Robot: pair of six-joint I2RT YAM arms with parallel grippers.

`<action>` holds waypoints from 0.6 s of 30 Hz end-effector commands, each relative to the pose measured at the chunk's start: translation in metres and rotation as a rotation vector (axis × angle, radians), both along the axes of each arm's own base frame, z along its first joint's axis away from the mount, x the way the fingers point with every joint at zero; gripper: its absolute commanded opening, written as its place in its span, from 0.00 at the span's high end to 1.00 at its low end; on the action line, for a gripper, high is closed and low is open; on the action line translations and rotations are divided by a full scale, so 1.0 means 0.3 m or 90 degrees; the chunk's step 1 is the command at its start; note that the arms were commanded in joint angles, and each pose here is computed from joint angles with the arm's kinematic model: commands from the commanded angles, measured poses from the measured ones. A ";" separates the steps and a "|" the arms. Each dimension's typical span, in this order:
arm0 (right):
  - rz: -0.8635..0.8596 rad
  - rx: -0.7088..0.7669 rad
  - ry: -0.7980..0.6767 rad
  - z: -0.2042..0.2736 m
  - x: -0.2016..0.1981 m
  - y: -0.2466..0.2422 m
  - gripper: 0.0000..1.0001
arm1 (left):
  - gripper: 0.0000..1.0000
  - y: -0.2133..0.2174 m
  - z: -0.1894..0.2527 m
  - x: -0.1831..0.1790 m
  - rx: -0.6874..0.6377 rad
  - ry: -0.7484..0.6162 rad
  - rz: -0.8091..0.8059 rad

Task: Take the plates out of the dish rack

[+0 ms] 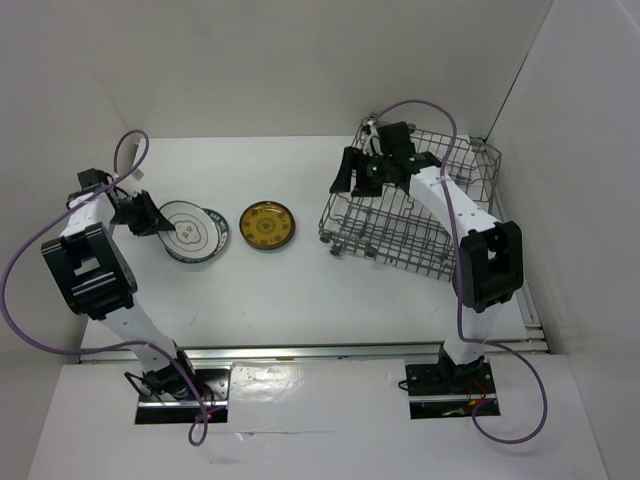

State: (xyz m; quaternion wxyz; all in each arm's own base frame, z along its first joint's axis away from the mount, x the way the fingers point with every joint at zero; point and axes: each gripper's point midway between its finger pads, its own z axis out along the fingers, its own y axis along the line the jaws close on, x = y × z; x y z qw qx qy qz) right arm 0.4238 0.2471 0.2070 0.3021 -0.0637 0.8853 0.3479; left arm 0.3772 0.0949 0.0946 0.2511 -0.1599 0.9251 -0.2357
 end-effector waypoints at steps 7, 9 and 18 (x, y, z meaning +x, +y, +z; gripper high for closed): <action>-0.159 -0.120 0.123 -0.225 -0.109 -0.284 0.24 | 0.65 0.028 -0.087 0.019 -0.003 0.023 0.000; -0.175 -0.126 0.122 -0.227 -0.105 -0.313 0.24 | 0.47 0.030 -0.092 0.008 0.002 0.031 -0.003; -0.285 -0.185 0.107 -0.155 -0.099 -0.515 0.24 | 0.24 0.037 -0.156 -0.024 0.028 0.098 -0.036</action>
